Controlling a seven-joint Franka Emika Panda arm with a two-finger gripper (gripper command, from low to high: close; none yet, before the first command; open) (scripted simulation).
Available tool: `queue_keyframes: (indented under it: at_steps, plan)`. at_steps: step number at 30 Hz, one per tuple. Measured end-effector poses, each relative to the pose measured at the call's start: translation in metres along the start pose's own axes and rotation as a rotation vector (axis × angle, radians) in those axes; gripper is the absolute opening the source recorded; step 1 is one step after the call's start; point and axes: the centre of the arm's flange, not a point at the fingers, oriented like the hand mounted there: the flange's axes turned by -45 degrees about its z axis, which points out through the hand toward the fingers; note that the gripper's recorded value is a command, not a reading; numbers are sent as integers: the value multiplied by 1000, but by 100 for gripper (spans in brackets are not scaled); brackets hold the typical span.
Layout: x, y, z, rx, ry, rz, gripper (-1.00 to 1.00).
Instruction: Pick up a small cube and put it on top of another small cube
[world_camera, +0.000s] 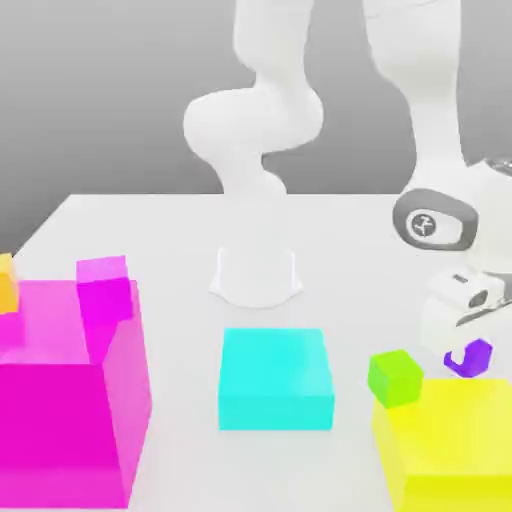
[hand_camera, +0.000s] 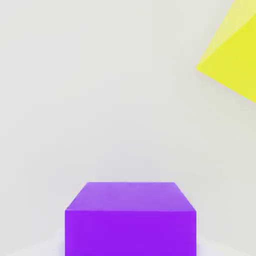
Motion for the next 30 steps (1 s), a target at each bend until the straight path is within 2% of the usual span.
queue_keyframes:
  at_steps: [3,6,10,15,21,24,26,27,30]
  plan:
    - [41,43,-39,14,40,61,-100]
    - [74,152,-79,-2,57,177,-100]
    - [73,288,-137,-18,69,280,-100]
    - [13,436,-209,-18,79,384,-100]
    - [-103,542,-262,-5,65,483,-100]
    - [-178,585,-255,-2,16,543,-100]
    - [-197,594,-228,-2,3,558,-100]
    - [-200,595,-217,-1,0,561,100]
    - [-200,595,-217,-1,0,561,100]
